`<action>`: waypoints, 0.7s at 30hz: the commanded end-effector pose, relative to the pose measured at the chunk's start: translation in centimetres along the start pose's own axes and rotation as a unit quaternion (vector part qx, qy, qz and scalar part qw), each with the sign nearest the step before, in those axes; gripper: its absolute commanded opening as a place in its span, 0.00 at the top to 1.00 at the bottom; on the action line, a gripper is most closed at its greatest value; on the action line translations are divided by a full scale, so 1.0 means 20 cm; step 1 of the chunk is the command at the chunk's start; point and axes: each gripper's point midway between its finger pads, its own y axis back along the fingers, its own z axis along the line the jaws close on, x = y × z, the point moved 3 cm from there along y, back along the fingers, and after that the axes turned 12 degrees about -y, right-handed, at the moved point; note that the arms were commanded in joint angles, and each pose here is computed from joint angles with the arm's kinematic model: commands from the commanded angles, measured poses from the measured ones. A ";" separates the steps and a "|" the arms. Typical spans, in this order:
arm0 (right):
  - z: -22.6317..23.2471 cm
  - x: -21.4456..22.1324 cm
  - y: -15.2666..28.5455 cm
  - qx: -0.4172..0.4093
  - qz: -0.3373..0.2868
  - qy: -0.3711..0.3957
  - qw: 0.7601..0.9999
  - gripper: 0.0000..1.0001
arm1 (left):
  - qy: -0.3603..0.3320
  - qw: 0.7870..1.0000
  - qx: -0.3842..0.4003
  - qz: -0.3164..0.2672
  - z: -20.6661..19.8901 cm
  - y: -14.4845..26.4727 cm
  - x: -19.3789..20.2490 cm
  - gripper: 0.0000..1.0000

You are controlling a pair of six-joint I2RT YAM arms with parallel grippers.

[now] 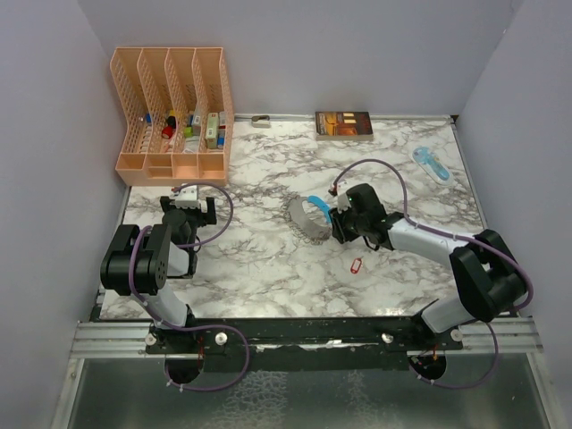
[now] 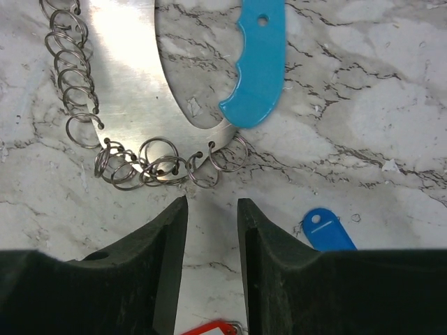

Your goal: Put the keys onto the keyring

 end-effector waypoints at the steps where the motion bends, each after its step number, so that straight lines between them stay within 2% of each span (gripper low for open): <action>1: -0.02 -0.13 0.03 0.026 -0.037 0.025 0.999 0.66 | -0.001 1.000 -0.012 -0.014 0.02 0.00 -0.04 0.02; 9: -0.01 -0.17 0.00 0.022 -0.035 0.043 0.998 0.70 | -0.002 1.000 -0.012 -0.014 0.02 0.00 -0.04 0.02; 21: 0.02 -0.10 -0.01 0.013 -0.005 0.059 0.998 0.71 | -0.001 1.000 -0.012 -0.015 0.02 0.00 -0.04 0.02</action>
